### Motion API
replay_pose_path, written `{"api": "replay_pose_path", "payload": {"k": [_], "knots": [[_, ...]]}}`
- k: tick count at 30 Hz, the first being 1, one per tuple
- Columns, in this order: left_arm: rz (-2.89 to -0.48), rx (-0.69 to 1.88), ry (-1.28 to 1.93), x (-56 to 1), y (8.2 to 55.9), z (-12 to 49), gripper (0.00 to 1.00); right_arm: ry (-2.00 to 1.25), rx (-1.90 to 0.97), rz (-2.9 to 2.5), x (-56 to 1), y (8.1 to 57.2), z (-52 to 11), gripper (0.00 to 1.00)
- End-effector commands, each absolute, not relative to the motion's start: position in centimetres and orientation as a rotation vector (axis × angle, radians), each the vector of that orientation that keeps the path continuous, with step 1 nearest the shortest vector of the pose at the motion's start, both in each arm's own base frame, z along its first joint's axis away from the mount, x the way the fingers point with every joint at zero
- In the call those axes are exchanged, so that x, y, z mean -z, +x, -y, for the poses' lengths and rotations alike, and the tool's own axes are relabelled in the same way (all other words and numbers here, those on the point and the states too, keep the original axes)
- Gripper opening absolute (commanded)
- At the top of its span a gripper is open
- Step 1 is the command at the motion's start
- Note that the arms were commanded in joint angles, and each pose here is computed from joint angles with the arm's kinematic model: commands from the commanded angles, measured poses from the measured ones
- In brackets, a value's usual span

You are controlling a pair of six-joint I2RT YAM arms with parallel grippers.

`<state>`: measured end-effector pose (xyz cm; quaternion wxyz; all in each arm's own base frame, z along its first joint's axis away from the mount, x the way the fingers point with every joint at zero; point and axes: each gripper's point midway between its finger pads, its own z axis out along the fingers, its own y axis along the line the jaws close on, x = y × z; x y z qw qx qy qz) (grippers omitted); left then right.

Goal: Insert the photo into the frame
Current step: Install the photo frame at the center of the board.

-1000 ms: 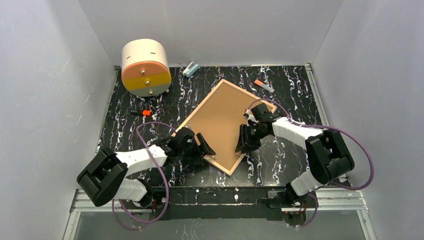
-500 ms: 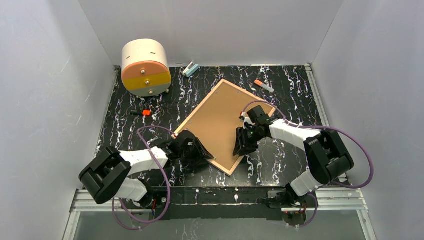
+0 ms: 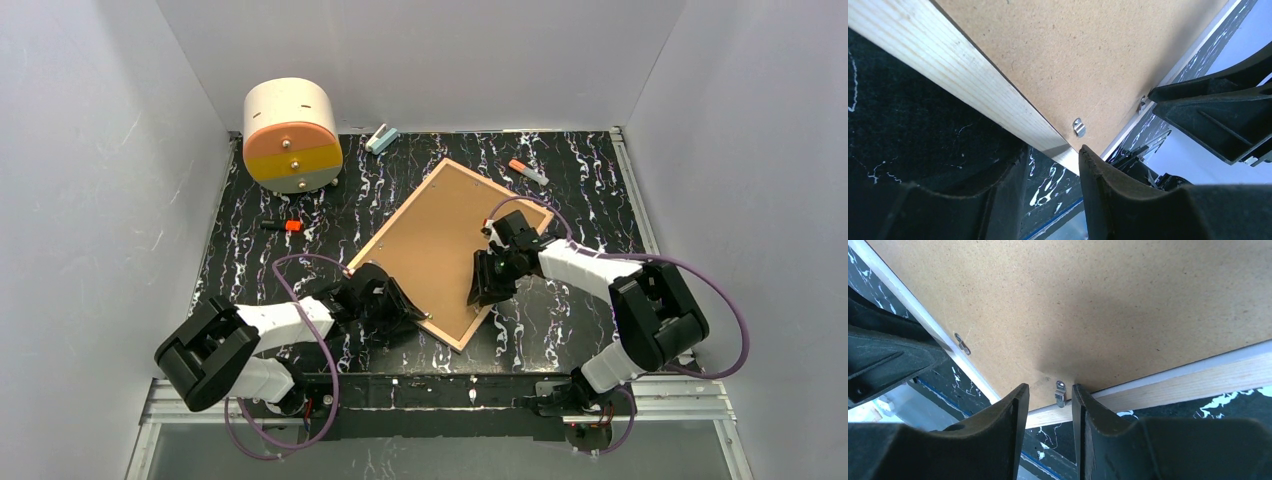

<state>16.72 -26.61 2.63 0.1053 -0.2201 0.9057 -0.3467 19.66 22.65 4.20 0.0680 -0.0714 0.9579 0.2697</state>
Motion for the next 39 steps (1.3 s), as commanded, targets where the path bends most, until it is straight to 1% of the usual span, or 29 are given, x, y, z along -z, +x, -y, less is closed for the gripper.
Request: {"api": "replay_pose_path", "payload": {"k": [1, 5, 7, 10, 15, 23, 28, 31, 34, 37, 39], "knots": [[-2.7, 0.984, -0.639, -1.8, 15.9, 26.0, 0.39, -0.28, -0.868, -2.934, -3.1, 18.3, -22.9, 0.46], [-2.708, 1.14, -0.521, -2.8, 15.8, 28.2, 0.38, -0.36, -1.018, -2.962, -3.2, 16.1, -23.7, 0.44], [-2.724, 1.191, -0.453, -3.2, 15.7, 29.2, 0.36, -0.378, -1.095, -2.969, -3.6, 15.1, -23.9, 0.43], [-2.718, 1.226, -0.404, -3.7, 15.9, 30.0, 0.34, -0.358, -1.157, -2.971, -4.1, 14.2, -24.0, 0.43], [-2.683, 1.266, -0.424, -4.1, 16.4, 30.4, 0.34, -0.284, -1.238, -2.952, -5.1, 13.7, -24.5, 0.43], [-2.667, 1.296, -0.431, -4.4, 16.5, 30.7, 0.34, -0.108, -1.233, -2.965, -5.5, 13.7, -24.8, 0.45], [-2.659, 1.259, -0.438, -4.5, 16.4, 29.9, 0.34, -0.097, -1.115, -2.852, -7.7, 16.3, -24.7, 0.46], [-2.68, 1.137, -0.393, -4.7, 16.3, 28.6, 0.4, -0.102, -1.034, -2.766, -9.9, 18.4, -24.6, 0.47], [-2.706, 0.93, -0.313, -5.2, 16.4, 26.2, 0.49, -0.081, -0.969, -2.702, -11.1, 20.1, -24.4, 0.48], [-2.701, 0.731, -0.249, -6.2, 16.8, 23.4, 0.61, -0.07, -0.934, -2.706, -10.7, 20.6, -24.3, 0.49], [-2.674, 0.65, -0.225, -7.2, 17.6, 21.9, 0.7, -0.074, -0.937, -2.72, -10.3, 20.6, -24.4, 0.49]]}}
